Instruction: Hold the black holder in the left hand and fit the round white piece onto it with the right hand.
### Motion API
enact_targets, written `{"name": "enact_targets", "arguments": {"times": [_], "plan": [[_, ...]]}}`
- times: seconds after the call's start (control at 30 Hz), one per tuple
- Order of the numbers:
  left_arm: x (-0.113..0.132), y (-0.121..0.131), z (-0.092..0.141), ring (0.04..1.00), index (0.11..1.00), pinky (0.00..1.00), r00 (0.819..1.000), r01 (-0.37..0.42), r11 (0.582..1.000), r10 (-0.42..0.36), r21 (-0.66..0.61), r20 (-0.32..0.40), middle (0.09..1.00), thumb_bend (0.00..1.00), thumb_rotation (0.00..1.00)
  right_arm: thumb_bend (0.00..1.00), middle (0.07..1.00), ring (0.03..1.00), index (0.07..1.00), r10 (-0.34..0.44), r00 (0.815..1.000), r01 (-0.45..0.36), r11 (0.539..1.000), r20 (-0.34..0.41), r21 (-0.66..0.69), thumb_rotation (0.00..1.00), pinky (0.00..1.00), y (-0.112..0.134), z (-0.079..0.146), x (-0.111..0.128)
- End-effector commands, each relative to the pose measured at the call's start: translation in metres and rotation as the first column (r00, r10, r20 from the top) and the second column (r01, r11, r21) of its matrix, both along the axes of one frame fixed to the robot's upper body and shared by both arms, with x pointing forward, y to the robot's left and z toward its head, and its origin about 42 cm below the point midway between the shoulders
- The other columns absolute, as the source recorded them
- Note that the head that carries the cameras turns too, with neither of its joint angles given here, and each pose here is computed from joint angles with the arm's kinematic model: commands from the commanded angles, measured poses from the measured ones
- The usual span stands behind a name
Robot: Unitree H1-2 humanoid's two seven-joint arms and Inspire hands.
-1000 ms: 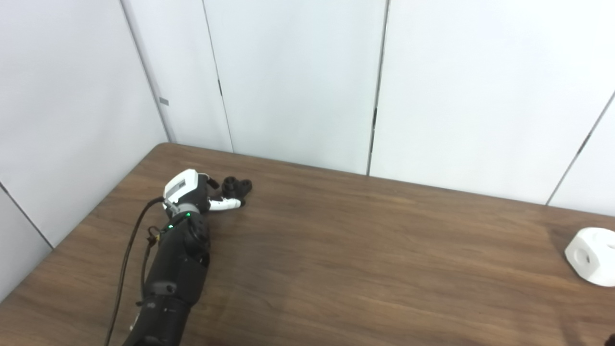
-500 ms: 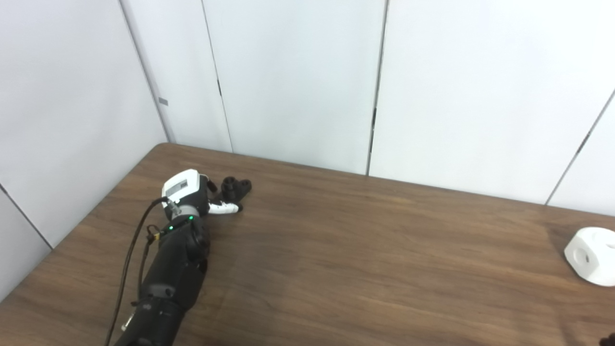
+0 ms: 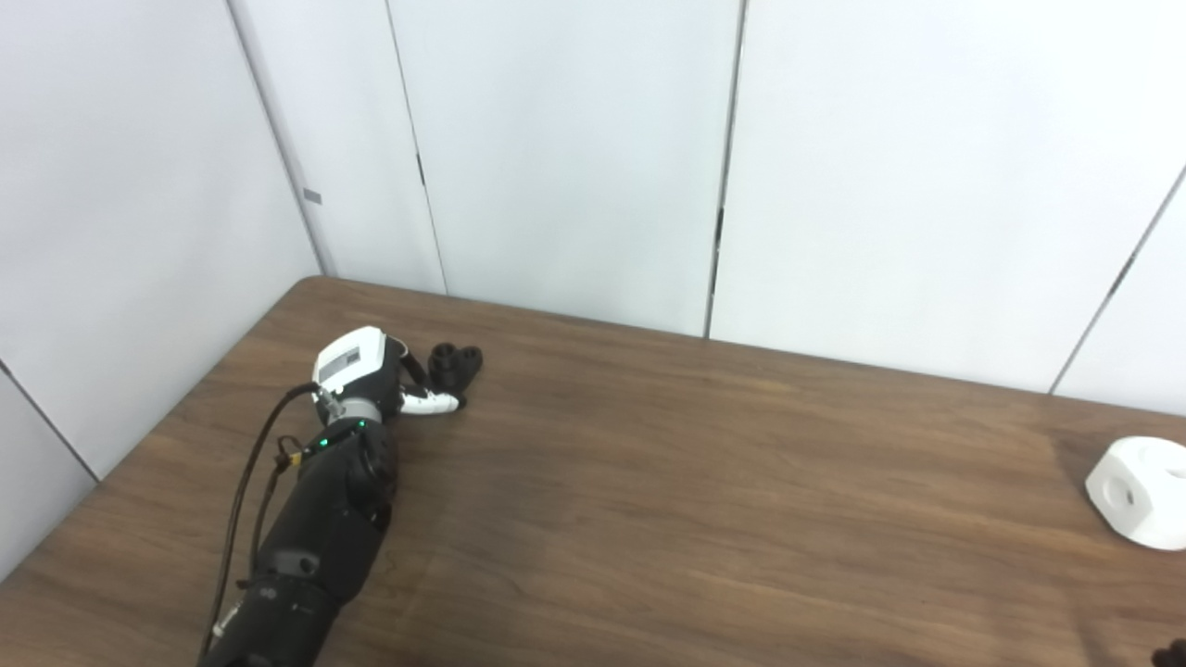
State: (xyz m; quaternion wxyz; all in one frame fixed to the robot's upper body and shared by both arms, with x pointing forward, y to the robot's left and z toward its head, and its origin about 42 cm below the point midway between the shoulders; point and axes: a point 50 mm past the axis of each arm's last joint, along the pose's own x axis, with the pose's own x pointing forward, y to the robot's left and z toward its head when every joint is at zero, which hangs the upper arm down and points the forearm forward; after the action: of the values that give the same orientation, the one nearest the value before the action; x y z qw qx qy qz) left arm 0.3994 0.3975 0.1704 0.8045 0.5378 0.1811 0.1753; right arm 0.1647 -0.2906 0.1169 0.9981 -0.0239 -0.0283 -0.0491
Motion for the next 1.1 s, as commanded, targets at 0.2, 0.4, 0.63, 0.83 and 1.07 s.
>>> {"name": "enact_targets", "arguments": {"times": [0.2, 0.4, 0.63, 0.83, 1.07], "plan": [[0.001, 0.007, 0.017, 0.906, 0.485, 0.96, 0.997, 0.016, 1.0, -0.015, -0.008, 0.071, 0.794, 0.52, 0.05, 0.58, 0.974, 1.0, 0.969, 0.003, 1.0, -0.003, 1.0, 0.007, -0.006, 0.86, 1.0, 0.0, 0.007, -0.001], [0.002, 0.005, 0.016, 0.899, 0.486, 0.94, 0.997, 0.031, 0.999, -0.028, -0.036, 0.072, 0.802, 0.52, 0.05, 0.57, 0.971, 1.0, 0.968, 0.008, 1.0, -0.008, 1.0, 0.012, -0.008, 0.86, 1.0, -0.002, 0.007, -0.001], [0.001, 0.001, 0.016, 0.905, 0.488, 0.95, 0.995, 0.061, 0.996, -0.056, -0.069, 0.08, 0.806, 0.52, 0.04, 0.6, 0.969, 1.0, 0.978, 0.01, 1.0, -0.01, 1.0, 0.011, -0.003, 0.87, 1.0, -0.004, 0.006, -0.001], [-0.003, -0.007, 0.014, 0.898, 0.487, 0.87, 0.99, 0.116, 0.986, -0.106, -0.117, 0.088, 0.804, 0.52, 0.04, 0.58, 0.971, 1.0, 0.981, 0.014, 1.0, -0.014, 1.0, 0.006, 0.003, 0.88, 1.0, -0.002, 0.005, 0.0], [-0.02, -0.041, 0.015, 0.889, 0.487, 0.86, 0.963, 0.265, 0.956, -0.256, -0.125, 0.084, 0.808, 0.52, 0.04, 0.59, 0.977, 1.0, 0.979, 0.016, 1.0, -0.016, 1.0, 0.001, 0.004, 0.88, 1.0, 0.002, 0.006, 0.0]]}}
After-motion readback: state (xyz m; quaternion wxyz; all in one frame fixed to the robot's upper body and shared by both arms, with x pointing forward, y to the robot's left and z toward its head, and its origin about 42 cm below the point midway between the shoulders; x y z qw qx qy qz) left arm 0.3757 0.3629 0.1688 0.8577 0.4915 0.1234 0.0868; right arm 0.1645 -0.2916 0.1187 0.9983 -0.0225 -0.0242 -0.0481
